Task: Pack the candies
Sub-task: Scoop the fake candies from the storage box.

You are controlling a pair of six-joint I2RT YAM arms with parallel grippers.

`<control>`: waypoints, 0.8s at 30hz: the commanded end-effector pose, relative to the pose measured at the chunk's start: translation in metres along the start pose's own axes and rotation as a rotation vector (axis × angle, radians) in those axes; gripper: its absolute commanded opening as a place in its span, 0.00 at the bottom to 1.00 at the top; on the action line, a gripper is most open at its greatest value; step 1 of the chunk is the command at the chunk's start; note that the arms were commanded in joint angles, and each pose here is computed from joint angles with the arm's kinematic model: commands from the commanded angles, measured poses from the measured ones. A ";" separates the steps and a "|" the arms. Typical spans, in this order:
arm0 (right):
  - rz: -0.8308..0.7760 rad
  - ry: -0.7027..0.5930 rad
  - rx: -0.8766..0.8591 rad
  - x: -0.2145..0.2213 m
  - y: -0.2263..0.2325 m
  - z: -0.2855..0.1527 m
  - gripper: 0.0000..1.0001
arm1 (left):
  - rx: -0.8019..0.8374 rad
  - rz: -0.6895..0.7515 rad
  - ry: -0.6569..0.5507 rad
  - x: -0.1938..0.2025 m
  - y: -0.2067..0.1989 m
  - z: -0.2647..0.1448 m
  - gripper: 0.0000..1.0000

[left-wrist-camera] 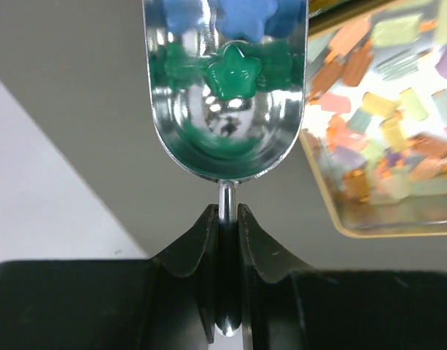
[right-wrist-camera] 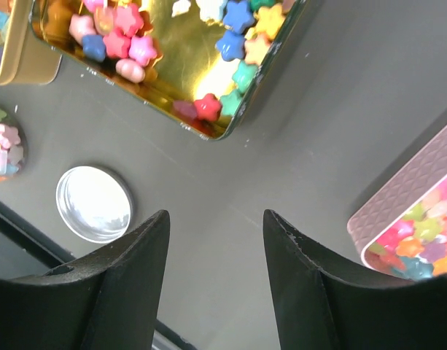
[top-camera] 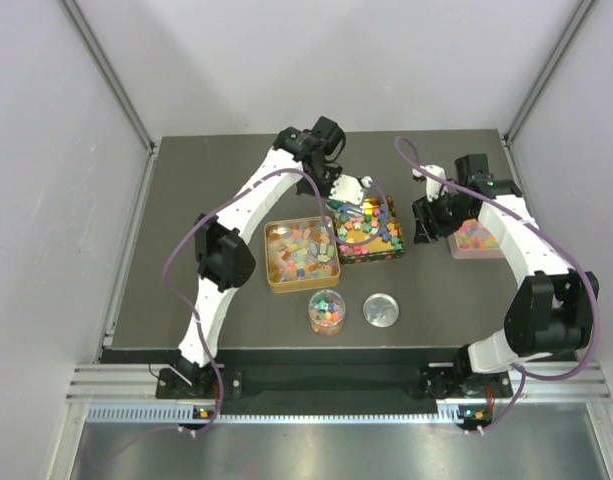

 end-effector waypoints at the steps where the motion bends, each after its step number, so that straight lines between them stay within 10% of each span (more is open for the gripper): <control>1: -0.012 -0.061 0.051 -0.019 -0.011 -0.009 0.54 | 0.023 0.173 0.159 0.013 0.001 -0.013 0.00; 24: -0.020 -0.124 0.070 -0.018 0.007 -0.031 0.55 | 0.048 0.600 0.761 0.003 -0.009 0.038 0.00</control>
Point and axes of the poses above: each gripper's point midway between its finger pads, its own z axis out along the fingers, its own y axis along the line the jaws close on, x = y × z, the point moved 5 cm from there along -z, back along the fingers, and after that the axes turned 14 degrees about -z, right-handed, at the moved point
